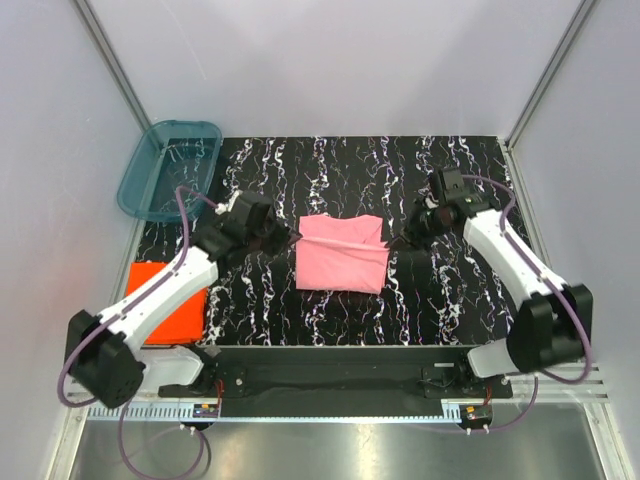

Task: Fold and stack the t-shirts
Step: Fold the tshirt

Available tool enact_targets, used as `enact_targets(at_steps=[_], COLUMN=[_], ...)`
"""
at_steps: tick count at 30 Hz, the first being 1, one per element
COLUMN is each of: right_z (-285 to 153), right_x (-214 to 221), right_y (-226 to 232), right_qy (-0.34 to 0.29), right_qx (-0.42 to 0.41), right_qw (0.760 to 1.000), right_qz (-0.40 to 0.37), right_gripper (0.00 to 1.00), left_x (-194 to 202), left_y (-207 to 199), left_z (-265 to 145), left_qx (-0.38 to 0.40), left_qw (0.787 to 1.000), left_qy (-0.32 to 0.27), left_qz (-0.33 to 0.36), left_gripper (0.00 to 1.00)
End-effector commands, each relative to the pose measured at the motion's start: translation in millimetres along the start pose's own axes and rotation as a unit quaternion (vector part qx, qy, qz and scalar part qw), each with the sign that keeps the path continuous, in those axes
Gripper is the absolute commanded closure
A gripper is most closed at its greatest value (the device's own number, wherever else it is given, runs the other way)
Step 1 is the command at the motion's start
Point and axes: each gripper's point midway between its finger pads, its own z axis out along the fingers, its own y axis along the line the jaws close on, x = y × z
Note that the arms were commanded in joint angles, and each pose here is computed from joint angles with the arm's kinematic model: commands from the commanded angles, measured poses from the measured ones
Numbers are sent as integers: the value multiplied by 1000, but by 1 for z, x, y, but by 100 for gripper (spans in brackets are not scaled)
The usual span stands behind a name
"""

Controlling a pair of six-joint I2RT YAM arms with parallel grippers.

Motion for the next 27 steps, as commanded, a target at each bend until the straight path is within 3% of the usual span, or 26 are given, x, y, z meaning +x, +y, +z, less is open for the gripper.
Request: enact_targets(at_steps=[1, 7, 17, 23, 27], right_z=[1, 15, 52, 75, 91], right_x=[-30, -75, -112, -128, -143], right_y=[17, 33, 29, 17, 12], right_qy=[11, 20, 50, 61, 57], right_qx=[-33, -53, -57, -46, -37], right_qw=[999, 998, 997, 997, 998], right_qz=[-24, -14, -4, 9, 13], right_gripper=[100, 100, 100, 100, 100], left_x=[-13, -43, -83, -78, -89], left_y=[-26, -36, -34, -34, -23], left_z=[13, 49, 91, 130, 148], left_qx=[24, 9, -10, -7, -18], left_qw=[999, 999, 1000, 996, 995], left_qy=[26, 35, 24, 85, 83], left_qz=[42, 36, 18, 35, 49], left_gripper=[100, 100, 100, 100, 98])
